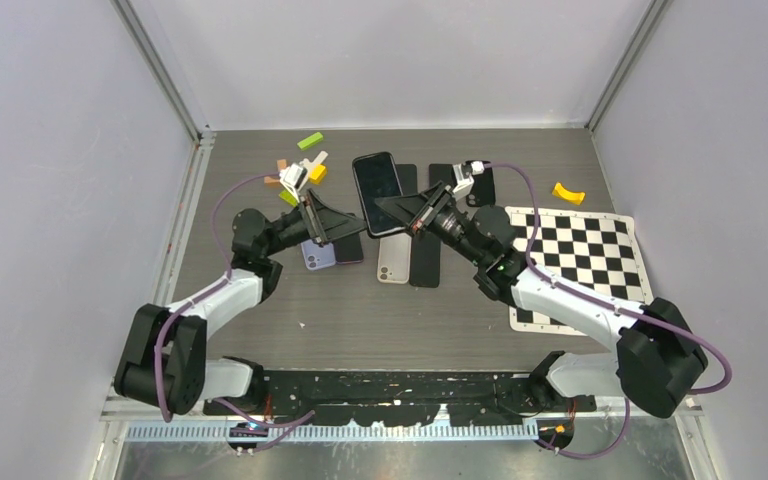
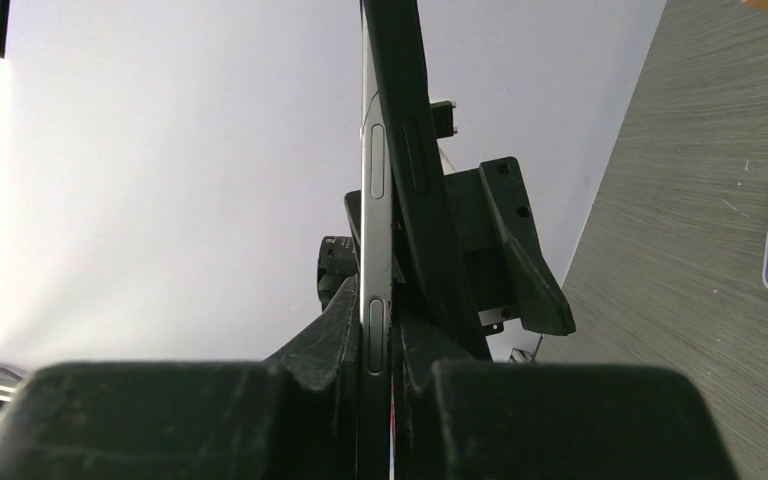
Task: Take the phone out of the phone case
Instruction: Remove the phone case from the phone, then place the phone case at the center of the board.
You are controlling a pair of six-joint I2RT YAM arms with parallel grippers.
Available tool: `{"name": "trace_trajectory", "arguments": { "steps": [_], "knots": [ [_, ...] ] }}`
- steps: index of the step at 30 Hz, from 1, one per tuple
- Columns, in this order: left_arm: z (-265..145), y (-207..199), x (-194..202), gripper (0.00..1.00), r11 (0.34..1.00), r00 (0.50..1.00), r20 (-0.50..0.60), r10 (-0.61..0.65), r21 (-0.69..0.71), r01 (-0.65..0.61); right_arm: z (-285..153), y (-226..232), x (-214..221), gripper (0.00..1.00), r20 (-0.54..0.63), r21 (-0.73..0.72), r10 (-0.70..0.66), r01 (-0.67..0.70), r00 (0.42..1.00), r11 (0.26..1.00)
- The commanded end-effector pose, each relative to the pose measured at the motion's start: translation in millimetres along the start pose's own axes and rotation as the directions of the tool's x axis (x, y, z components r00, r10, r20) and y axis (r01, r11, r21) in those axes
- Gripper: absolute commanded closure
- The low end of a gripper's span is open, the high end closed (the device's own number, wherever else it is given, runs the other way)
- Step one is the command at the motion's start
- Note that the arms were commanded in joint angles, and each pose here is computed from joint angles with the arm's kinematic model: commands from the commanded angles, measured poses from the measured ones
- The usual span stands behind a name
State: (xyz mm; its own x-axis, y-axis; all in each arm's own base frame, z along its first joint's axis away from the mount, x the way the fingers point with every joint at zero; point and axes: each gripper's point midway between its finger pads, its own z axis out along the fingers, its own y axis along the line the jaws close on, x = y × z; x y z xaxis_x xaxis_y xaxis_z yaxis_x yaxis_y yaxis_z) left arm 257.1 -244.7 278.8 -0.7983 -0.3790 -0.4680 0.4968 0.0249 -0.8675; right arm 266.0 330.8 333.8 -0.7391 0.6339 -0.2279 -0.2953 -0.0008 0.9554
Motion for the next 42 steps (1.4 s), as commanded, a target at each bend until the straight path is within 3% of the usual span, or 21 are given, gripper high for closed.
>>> {"name": "trace_trajectory", "arguments": {
  "steps": [1,7,10,12,16,19,28,35,39,42],
  "knots": [
    [7.0,-14.5,-8.4,0.45,0.998,0.999,-0.018,0.040,0.046,-0.039,-4.5,79.3,-9.2,0.99,0.011,-0.252,-0.017,0.020,1.000,0.967],
    [11.3,-16.8,-15.9,0.31,0.998,0.999,-0.007,0.041,0.050,-0.041,2.3,70.2,0.3,0.99,-0.045,-0.241,-0.021,0.010,0.999,0.970],
    [13.3,-17.6,-18.8,0.32,0.997,0.999,-0.006,0.053,0.054,-0.052,4.2,69.5,4.8,1.00,-0.073,-0.260,-0.020,0.000,0.997,0.966],
    [15.4,-20.4,-21.5,0.42,0.995,0.997,-0.017,0.076,0.060,-0.075,3.8,64.8,4.8,1.00,-0.080,-0.257,-0.024,0.002,0.997,0.966],
    [16.6,-14.3,-24.6,0.79,0.995,0.995,-0.024,0.098,0.020,-0.098,-3.8,56.1,-2.1,0.99,-0.067,-0.233,-0.033,0.016,0.997,0.972],
    [14.5,-2.8,-25.9,1.00,0.993,0.994,-0.010,0.106,-0.045,-0.107,-11.3,45.5,-5.4,0.99,-0.073,-0.195,-0.045,0.030,0.996,0.980],
    [-9.1,58.2,-5.3,1.00,0.911,0.995,-0.097,-0.002,-0.411,-0.038,-46.2,22.1,2.1,0.99,-0.159,-0.088,-0.179,0.167,0.971,0.982],
    [-51.9,101.9,70.8,1.00,0.773,0.945,-0.139,-0.296,-0.616,0.151,-72.9,-84.1,3.4,1.00,-0.119,0.352,-0.095,0.131,0.988,0.927],
    [-90.0,117.6,123.8,1.00,0.670,0.897,-0.159,-0.413,-0.720,0.181,-78.9,-128.5,37.1,0.99,-0.158,0.467,-0.075,0.142,0.985,0.873],
    [-110.4,114.4,143.4,1.00,0.630,0.887,-0.145,-0.438,-0.753,0.188,-80.7,-152.9,67.9,0.99,-0.208,0.531,-0.087,0.187,0.974,0.827]
  ]
}}
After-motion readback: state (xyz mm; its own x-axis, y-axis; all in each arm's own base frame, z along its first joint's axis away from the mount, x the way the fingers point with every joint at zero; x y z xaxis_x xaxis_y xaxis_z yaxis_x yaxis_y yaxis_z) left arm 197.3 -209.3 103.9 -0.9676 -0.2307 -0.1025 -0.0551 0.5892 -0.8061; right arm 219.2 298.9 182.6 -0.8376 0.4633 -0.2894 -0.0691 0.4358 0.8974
